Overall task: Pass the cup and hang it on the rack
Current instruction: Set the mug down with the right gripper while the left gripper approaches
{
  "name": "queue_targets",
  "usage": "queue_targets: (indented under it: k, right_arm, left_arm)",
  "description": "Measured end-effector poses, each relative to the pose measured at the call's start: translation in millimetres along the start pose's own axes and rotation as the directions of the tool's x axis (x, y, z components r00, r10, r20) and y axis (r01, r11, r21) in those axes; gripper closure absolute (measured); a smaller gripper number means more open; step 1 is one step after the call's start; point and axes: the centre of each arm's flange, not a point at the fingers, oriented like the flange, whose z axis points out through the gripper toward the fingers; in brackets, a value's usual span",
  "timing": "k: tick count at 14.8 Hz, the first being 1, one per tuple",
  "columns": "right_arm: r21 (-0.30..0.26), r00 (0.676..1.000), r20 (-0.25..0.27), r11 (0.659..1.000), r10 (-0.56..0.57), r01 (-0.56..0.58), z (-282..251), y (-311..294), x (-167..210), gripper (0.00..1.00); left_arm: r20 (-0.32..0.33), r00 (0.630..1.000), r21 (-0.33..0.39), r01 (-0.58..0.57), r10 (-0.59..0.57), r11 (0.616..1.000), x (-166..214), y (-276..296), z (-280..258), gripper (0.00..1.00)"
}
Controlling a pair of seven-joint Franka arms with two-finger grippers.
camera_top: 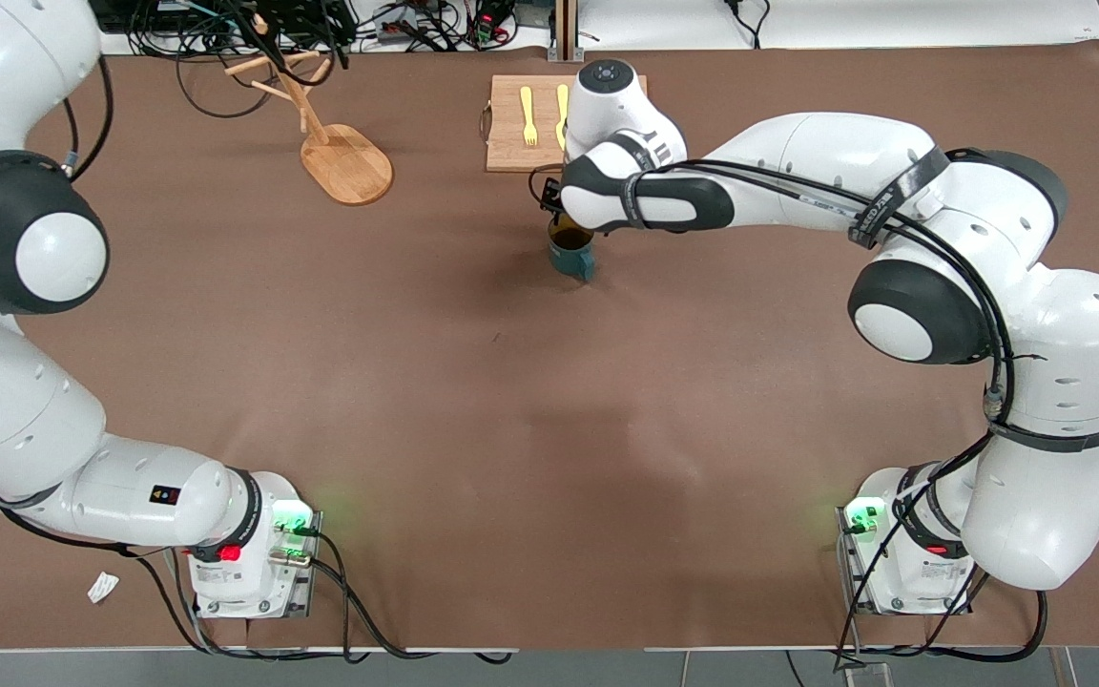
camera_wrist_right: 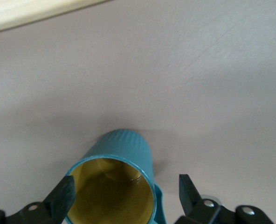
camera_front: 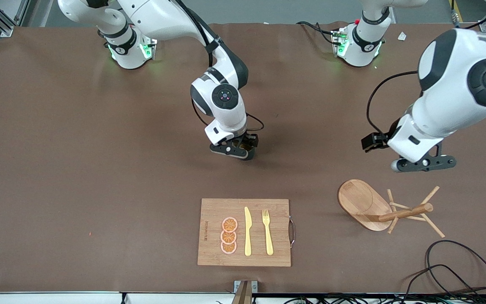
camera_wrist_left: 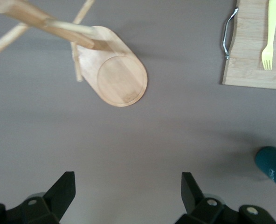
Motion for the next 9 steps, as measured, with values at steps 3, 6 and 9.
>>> queue_targets:
  k: [3,6,9]
  right_arm:
    - [-0.050,0.996,0.048,0.996,-0.078,0.080,-40.7,31.6,33.6,0.00]
    - [-0.066,0.985,0.105,0.987,-0.137,0.144,-103.4,97.1,87.3,0.00]
    - [-0.056,0.972,0.146,0.979,-0.184,0.194,-146.1,165.5,129.1,0.00]
  left_arm:
    - [-0.009,1.000,-0.004,0.030,-0.030,1.000,-4.4,35.6,26.1,0.00]
    - [-0.002,0.997,0.001,0.073,-0.073,0.997,-18.7,87.1,61.6,0.00]
    - [-0.011,0.991,-0.006,0.132,-0.132,0.991,-31.7,135.5,89.4,0.00]
